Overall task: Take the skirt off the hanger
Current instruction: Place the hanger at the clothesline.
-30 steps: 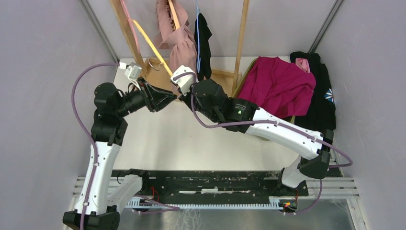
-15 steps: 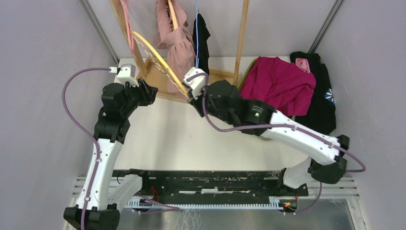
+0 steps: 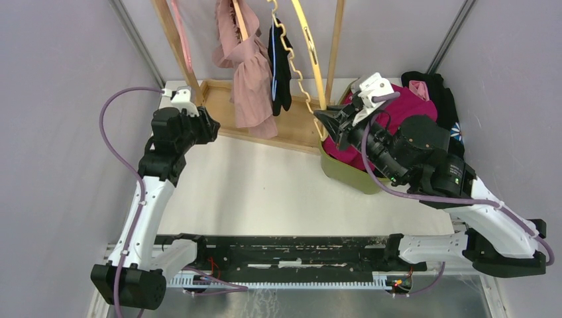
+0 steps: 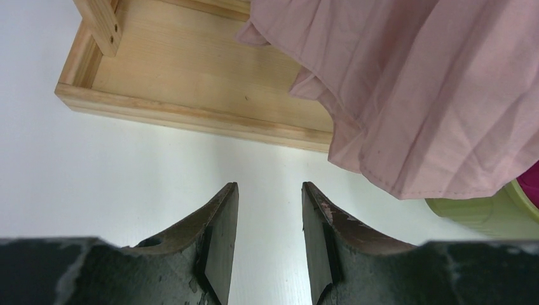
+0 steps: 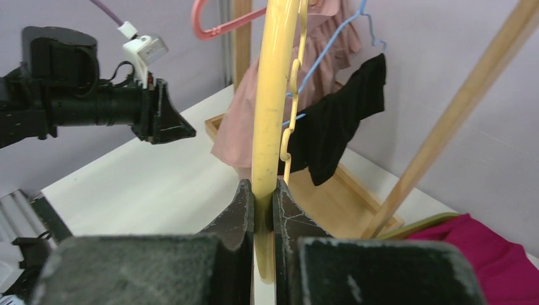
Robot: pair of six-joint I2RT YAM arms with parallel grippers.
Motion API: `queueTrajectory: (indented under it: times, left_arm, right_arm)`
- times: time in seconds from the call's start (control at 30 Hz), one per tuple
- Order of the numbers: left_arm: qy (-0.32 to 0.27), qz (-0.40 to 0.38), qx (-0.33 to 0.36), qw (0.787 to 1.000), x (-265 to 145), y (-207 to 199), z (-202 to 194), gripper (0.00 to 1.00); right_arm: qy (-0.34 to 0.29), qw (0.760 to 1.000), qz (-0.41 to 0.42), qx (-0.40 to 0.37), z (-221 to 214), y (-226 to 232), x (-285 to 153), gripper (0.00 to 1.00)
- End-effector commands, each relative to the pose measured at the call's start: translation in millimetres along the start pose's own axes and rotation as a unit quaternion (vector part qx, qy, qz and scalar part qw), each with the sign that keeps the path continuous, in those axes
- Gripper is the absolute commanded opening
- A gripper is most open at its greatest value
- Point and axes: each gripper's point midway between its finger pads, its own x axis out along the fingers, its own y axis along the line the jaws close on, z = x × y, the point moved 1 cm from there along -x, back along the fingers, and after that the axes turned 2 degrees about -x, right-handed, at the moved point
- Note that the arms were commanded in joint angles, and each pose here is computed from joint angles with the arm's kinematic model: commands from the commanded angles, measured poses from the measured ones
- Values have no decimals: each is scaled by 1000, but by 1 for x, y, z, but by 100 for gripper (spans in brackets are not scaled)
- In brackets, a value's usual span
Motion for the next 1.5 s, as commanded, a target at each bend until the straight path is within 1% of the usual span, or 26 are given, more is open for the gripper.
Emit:
queueTrajectory:
  times: [0.0, 0.13, 0.5, 0.6, 0.7, 0.83, 0.93, 1.03, 1.23, 1.33, 1.47]
  left_arm:
    - [-44, -9, 30, 999, -2, -4, 29, 48]
    - [-37, -17, 27, 999, 1, -7, 26, 48]
    - [-26, -38, 17, 999, 9, -13, 18, 47]
    - [-26, -39, 16, 999, 10, -13, 19, 47]
    - [-29, -41, 16, 999, 8, -14, 22, 47]
    - [-36, -32, 19, 999, 5, -12, 26, 47]
    - [-40, -30, 21, 999, 2, -12, 29, 47]
    - [-44, -29, 23, 998, -2, -13, 32, 47]
    - [-51, -42, 21, 998, -10, -19, 36, 47]
    - [-52, -40, 22, 998, -12, -19, 37, 47]
    - [-54, -38, 25, 998, -16, -19, 38, 47]
  right_arm:
    - [-16, 997, -71, -12, 10, -30, -11, 1]
    - [14, 995, -94, -21, -8, -38, -16, 1]
    - [62, 990, -123, 17, -50, -57, -57, 1]
    - [71, 988, -136, 21, -63, -60, -62, 1]
    - [83, 987, -140, 14, -73, -56, -53, 1]
    - [111, 982, -152, -12, -86, -46, -25, 1]
    - [122, 979, -161, -24, -88, -42, -7, 1]
    - [122, 977, -173, -24, -85, -45, 5, 1]
    - [104, 975, -194, -8, -72, -65, 19, 1]
    - [96, 976, -196, -6, -65, -72, 32, 1]
    - [101, 976, -195, -3, -68, -81, 55, 1]
